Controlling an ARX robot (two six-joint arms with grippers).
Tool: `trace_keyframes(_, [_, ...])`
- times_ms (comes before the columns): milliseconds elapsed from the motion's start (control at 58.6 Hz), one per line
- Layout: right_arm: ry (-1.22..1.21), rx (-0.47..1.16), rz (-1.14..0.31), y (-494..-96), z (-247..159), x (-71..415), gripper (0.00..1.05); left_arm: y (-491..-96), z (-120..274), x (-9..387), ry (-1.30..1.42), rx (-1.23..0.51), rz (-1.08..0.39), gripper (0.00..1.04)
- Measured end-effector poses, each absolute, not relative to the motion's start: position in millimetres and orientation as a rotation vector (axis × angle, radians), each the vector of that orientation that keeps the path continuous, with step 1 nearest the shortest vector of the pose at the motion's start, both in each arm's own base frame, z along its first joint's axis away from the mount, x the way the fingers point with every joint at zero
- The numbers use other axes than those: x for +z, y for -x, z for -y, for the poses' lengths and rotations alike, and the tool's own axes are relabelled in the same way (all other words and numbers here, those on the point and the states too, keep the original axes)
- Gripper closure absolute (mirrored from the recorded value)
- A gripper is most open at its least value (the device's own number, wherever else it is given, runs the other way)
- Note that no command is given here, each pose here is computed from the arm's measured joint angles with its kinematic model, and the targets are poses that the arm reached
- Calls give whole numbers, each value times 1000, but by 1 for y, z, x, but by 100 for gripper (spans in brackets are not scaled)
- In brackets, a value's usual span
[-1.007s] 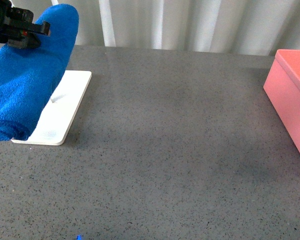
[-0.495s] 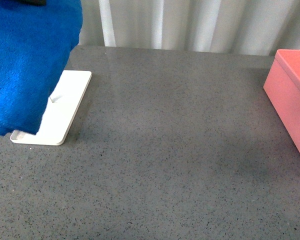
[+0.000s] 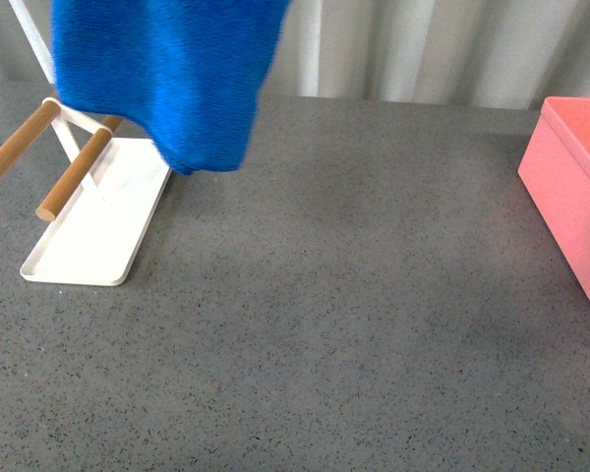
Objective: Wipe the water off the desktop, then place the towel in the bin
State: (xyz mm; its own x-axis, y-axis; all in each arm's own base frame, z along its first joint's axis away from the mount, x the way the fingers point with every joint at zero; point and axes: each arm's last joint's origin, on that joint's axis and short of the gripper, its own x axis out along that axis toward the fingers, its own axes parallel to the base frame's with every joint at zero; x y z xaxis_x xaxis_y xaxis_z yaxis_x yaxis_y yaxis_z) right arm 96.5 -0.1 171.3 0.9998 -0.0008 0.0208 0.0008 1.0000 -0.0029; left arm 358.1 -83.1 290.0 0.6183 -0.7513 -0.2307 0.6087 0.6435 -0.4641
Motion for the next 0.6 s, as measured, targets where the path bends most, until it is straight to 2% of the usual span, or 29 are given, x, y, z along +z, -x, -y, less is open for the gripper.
trace_keyframes(188, [3, -1, 21, -96, 0, 171, 7, -346, 117, 279, 353, -876, -448, 101])
trace_keyframes(444, [-4, 9, 10, -97, 0, 171, 7, -346, 122, 274, 335, -839, -449, 101])
trace_keyframes(478, [-51, 89, -134, -97, 0, 172, 7, -346, 121, 274, 334, -837, -449, 101])
trace_keyframes(495, [-101, 148, -282, -100, 0, 173, 7, -346, 121, 274, 334, -836, -448, 101])
trace_keyframes(529, [-166, 213, -430, -108, 0, 179, 7, -346, 121, 274, 334, -835, -448, 101])
trace_keyframes(546, [-191, 230, -475, -118, 2, 186, 7, -346, 121, 274, 334, -836, -448, 101])
trace_keyframes(597, [-208, 282, -484, -150, 4, 208, 7, -345, 123, 274, 333, -844, -450, 101])
